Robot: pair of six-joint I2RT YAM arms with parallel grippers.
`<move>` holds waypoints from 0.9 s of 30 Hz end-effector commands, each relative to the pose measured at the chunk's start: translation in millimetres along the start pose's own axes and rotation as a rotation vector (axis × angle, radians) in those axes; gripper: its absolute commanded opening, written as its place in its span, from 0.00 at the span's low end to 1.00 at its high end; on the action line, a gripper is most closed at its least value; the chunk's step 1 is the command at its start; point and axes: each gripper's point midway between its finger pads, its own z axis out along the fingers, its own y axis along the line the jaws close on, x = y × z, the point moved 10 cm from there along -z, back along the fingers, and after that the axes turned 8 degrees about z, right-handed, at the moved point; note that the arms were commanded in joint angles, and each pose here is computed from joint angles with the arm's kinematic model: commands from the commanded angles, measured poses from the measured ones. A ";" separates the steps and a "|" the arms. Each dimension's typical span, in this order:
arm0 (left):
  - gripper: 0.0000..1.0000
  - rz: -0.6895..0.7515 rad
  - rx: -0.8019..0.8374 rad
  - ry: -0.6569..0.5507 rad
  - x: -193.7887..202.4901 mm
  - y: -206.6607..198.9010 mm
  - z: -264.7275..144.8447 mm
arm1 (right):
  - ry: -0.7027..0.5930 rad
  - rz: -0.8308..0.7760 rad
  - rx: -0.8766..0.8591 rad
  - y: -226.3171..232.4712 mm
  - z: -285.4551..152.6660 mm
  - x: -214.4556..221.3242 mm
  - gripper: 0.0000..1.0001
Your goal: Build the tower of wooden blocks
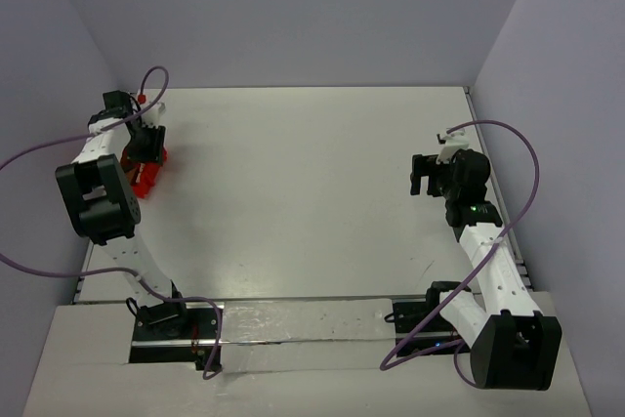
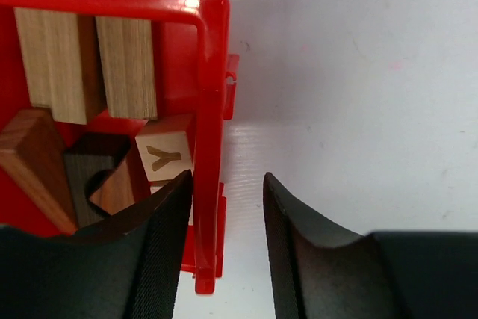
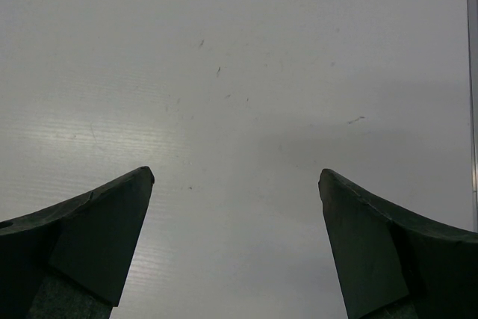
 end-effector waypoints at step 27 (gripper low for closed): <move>0.00 0.132 0.542 -0.071 -41.9 -211.0 -29.3 | -0.023 -0.008 -0.014 0.5 3.7 -16.5 1.00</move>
